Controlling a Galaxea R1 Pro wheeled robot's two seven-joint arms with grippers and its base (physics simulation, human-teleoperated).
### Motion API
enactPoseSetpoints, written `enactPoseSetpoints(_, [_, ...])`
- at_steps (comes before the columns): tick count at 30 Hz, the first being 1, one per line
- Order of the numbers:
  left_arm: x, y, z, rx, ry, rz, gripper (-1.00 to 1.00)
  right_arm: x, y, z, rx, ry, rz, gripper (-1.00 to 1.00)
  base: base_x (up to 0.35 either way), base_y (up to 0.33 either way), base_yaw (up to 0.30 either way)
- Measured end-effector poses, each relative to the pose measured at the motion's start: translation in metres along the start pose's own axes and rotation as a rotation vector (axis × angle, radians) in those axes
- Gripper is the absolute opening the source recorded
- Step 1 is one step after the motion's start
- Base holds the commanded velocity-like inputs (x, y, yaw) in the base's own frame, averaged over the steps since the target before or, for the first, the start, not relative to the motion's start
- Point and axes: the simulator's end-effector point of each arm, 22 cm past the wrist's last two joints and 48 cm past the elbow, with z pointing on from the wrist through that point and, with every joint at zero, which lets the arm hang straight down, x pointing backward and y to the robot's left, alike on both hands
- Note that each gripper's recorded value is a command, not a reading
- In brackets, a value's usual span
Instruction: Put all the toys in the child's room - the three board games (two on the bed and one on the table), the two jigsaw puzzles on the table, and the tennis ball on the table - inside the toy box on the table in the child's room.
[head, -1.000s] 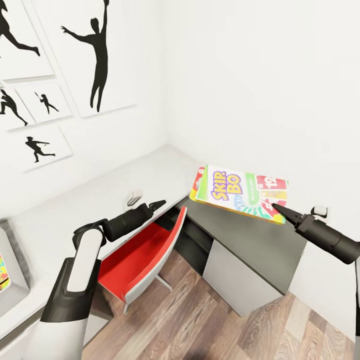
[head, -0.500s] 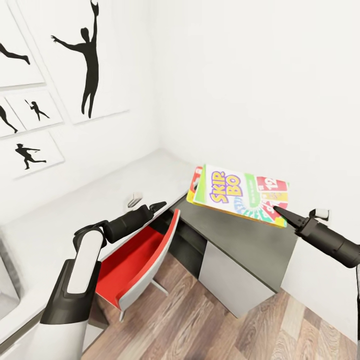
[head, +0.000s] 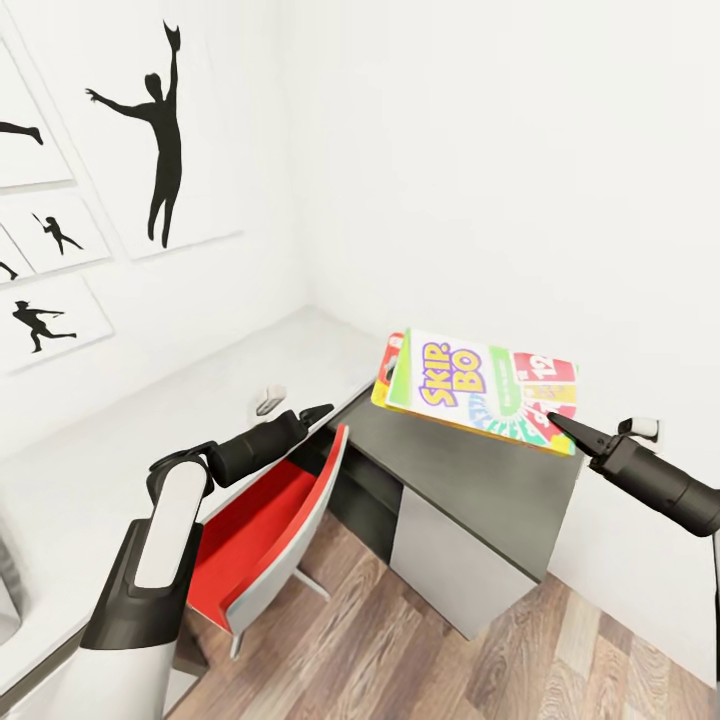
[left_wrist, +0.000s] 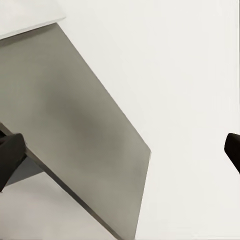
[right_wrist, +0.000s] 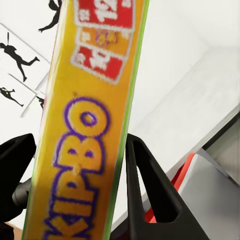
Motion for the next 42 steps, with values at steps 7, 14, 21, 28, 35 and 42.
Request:
enactPoseSetpoints(7, [-0.003, -0.006, -0.003, 0.007, -0.006, 0.008, 1.00, -0.003, 0.007, -0.001, -0.011, -0.005, -0.007, -1.00, 0.000, 0.000, -0.091])
enactPoseSetpoints(14, [-0.006, -0.011, -0.006, 0.011, -0.013, 0.015, 1.00, -0.005, 0.013, -0.001, -0.023, -0.010, -0.012, -1.00, 0.000, 0.000, -0.090])
enactPoseSetpoints(21, [-0.009, -0.015, -0.009, 0.014, -0.020, 0.021, 1.00, -0.007, 0.019, -0.001, -0.030, -0.015, -0.017, -1.00, 0.000, 0.000, -0.089])
enactPoseSetpoints(28, [-0.010, -0.021, -0.012, 0.021, -0.024, 0.026, 1.00, -0.010, 0.024, -0.002, -0.035, -0.020, -0.024, -1.00, 0.000, 0.000, -0.089])
enactPoseSetpoints(35, [-0.013, -0.027, -0.015, 0.028, -0.030, 0.033, 1.00, -0.012, 0.029, -0.003, -0.041, -0.023, -0.030, -1.00, 0.000, 0.000, -0.089])
enactPoseSetpoints(42, [-0.016, -0.032, -0.018, 0.032, -0.037, 0.040, 1.00, -0.009, 0.037, 0.002, -0.055, -0.010, -0.037, -1.00, -0.047, 0.000, -0.089])
